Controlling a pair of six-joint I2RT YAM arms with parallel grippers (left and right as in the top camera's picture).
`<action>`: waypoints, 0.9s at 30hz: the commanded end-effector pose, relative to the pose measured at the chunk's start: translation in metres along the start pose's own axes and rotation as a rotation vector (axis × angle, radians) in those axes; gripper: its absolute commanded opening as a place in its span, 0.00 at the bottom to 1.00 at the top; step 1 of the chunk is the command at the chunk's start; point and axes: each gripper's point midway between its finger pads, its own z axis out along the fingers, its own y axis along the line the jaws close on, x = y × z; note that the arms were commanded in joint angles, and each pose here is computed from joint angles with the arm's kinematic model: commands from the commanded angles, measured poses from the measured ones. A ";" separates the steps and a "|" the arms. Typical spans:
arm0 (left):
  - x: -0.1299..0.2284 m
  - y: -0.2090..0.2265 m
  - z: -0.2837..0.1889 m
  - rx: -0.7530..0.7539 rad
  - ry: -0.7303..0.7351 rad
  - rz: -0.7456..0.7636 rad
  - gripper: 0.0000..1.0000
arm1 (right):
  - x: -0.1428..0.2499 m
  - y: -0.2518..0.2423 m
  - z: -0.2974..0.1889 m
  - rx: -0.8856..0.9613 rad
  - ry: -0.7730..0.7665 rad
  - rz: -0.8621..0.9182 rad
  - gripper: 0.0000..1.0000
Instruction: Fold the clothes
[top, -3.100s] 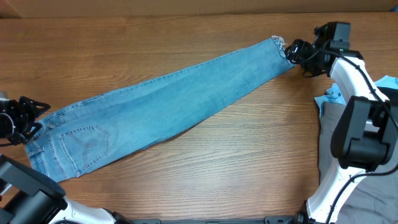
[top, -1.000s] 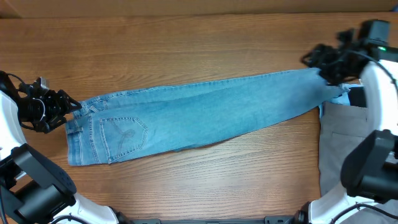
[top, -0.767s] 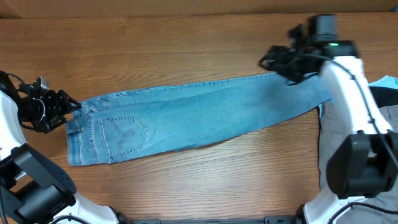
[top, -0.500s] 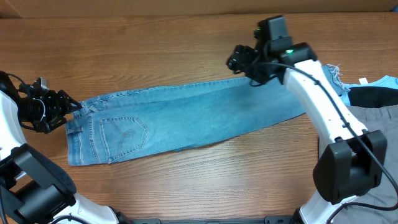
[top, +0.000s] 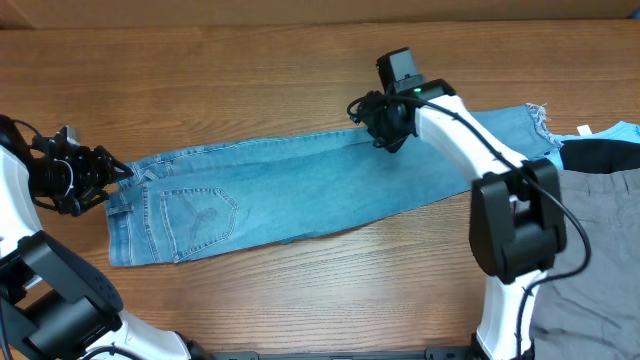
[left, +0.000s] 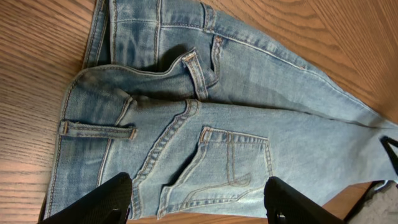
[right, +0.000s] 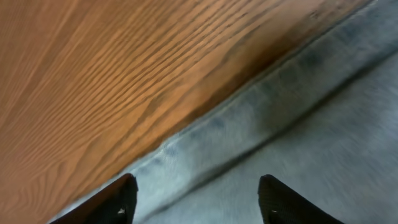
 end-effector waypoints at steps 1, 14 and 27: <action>-0.004 -0.008 -0.013 -0.004 -0.040 0.045 0.71 | -0.002 0.003 0.003 -0.014 0.000 0.015 0.58; -0.003 -0.009 -0.012 -0.004 -0.035 0.048 0.71 | 0.028 -0.037 0.040 0.134 0.123 0.044 0.55; -0.003 -0.010 -0.012 -0.004 -0.034 0.049 0.71 | 0.038 -0.056 0.052 0.201 0.167 0.026 0.49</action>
